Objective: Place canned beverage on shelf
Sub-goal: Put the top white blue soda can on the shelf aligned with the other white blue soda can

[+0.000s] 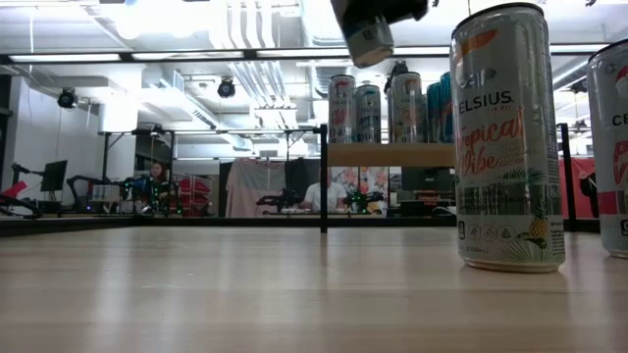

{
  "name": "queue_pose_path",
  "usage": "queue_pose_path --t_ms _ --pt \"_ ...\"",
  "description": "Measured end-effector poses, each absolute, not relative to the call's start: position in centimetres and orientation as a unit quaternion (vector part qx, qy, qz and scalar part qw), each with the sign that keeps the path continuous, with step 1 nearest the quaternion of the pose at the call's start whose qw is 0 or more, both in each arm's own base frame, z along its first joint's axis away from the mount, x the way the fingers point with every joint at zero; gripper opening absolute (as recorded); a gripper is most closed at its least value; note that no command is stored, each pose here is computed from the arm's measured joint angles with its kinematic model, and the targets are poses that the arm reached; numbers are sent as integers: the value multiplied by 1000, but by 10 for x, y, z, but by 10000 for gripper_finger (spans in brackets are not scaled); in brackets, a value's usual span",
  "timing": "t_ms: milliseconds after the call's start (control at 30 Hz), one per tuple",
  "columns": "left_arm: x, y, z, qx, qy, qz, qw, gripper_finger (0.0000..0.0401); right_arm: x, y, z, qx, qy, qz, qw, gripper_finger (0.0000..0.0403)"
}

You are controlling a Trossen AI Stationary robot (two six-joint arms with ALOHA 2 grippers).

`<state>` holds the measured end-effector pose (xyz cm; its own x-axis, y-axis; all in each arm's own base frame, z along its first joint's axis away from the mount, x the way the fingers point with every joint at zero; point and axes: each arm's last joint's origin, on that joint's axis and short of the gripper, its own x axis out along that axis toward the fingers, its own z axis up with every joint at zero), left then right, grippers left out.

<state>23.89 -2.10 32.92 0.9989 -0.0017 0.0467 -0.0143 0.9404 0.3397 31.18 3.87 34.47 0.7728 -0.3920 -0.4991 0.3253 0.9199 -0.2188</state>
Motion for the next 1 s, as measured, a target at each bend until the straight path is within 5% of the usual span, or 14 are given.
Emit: queue_pose_path --t_ms 300,567,1000 --pt "231 -12 331 208 0 49 977 356 272 25 319 -2 146 -325 935 235" --pt "218 -3 334 222 6 69 973 356 279 -3 280 78 21 -415 906 235" --pt "208 7 318 228 87 76 967 357 325 -24 254 95 38 -485 869 235"
